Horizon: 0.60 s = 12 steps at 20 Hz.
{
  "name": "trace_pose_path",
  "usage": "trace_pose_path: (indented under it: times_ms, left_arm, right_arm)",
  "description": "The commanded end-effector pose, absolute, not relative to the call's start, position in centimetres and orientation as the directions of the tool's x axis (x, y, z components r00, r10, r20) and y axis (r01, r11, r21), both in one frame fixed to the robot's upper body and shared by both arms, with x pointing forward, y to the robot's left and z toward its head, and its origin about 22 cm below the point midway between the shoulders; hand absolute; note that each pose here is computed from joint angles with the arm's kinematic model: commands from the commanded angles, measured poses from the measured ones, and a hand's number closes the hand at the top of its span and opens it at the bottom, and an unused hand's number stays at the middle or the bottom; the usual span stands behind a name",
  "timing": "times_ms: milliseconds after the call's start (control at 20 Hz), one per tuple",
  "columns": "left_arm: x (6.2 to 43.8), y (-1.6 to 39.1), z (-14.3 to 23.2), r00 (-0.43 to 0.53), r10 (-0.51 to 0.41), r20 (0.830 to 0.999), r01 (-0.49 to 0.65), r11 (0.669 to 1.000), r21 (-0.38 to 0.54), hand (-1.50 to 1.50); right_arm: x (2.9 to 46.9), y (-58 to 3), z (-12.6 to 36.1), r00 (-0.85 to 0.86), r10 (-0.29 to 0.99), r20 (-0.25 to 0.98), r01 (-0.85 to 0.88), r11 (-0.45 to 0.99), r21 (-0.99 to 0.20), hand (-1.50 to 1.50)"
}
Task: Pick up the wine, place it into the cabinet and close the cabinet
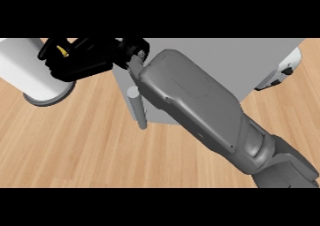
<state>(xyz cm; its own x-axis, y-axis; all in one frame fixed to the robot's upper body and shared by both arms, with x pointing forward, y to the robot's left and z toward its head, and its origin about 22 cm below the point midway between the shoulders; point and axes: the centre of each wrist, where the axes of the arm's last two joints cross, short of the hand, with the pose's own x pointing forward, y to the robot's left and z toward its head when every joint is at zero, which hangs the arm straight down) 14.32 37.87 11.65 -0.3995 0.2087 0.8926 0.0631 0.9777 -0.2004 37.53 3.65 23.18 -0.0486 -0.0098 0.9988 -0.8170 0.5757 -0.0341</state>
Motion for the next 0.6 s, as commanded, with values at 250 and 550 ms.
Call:
trace_pose_path:
  times_ms: [250, 550]
  left_arm:
    - [14.9, 36.5, 12.4, -0.386, 0.275, 0.881, 0.136, 0.961, -0.240, -1.50]
    - [14.9, 34.9, 12.1, -0.348, 0.322, 0.880, 0.179, 0.945, -0.275, -1.50]
  right_arm:
    - [43.2, -5.5, 21.4, -0.030, -0.054, 0.998, -0.600, 0.799, 0.026, 1.50]
    - [43.1, -5.2, 20.4, -0.022, -0.063, 0.998, -0.607, 0.794, 0.037, 1.50]
